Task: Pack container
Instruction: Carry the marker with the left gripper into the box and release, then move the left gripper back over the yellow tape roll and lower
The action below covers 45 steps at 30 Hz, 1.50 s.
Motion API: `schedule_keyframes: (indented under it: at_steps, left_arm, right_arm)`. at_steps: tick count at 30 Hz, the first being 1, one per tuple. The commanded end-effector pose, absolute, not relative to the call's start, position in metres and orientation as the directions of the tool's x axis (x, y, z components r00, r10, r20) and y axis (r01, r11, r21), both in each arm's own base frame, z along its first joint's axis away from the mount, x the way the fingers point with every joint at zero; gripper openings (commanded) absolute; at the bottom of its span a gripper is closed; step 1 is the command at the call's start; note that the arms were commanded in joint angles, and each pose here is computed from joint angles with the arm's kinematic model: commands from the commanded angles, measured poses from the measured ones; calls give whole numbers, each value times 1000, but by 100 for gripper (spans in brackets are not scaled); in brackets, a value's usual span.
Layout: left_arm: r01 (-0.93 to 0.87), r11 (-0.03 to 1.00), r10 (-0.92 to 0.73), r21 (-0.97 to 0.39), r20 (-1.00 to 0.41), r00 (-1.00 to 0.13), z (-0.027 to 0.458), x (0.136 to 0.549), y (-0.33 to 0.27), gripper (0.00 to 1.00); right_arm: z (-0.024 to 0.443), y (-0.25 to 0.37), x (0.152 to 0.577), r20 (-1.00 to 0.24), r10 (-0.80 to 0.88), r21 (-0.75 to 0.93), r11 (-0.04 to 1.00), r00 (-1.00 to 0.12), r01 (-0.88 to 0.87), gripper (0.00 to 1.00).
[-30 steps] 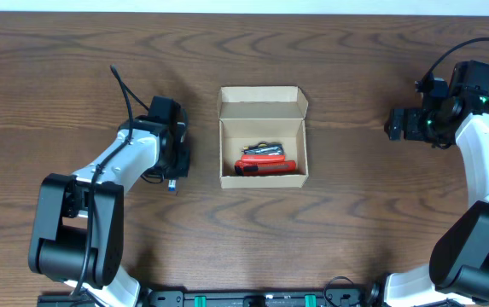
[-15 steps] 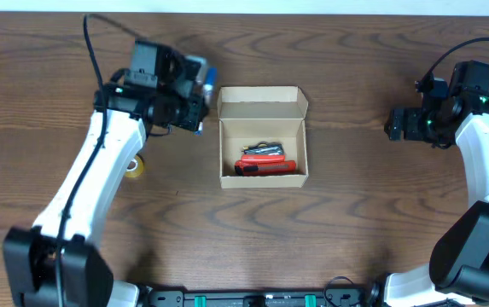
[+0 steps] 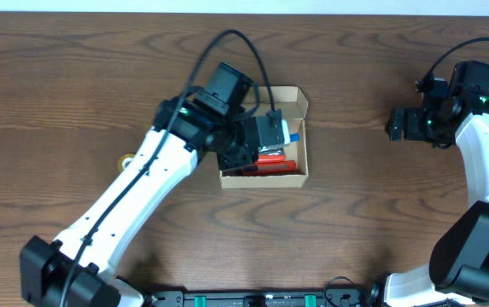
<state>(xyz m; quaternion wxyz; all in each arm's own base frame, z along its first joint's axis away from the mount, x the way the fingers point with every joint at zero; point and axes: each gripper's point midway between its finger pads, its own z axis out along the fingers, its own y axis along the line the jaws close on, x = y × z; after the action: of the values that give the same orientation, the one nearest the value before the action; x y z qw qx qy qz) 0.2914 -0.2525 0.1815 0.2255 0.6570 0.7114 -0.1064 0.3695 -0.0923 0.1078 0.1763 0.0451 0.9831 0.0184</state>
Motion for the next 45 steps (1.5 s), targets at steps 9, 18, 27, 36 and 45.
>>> schedule_keyframes:
  at_steps: [9, 18, 27, 36, 45]
  left_arm:
    - [987, 23, 946, 157, -322, 30, 122, 318, -253, 6]
    - [998, 21, 967, 58, -256, -5, 61, 323, -255, 6]
    - [999, 47, 979, 4, -199, -45, 33, 321, -249, 22]
    - [992, 121, 970, 23, -215, -114, 51, 326, -252, 46]
    - [859, 448, 870, 248, -341, -356, 189, 367, -240, 74]
  right_arm:
    - [111, -96, 367, -350, 109, 44, 994, -930, 100, 99]
    - [110, -95, 365, -344, 108, 45, 994, -933, 99, 99]
    - [110, -95, 365, -343, 108, 46, 994, -933, 99, 99]
    - [110, -95, 365, -344, 108, 46, 994, -933, 99, 99]
    - [110, -95, 365, -344, 108, 46, 994, -933, 98, 99]
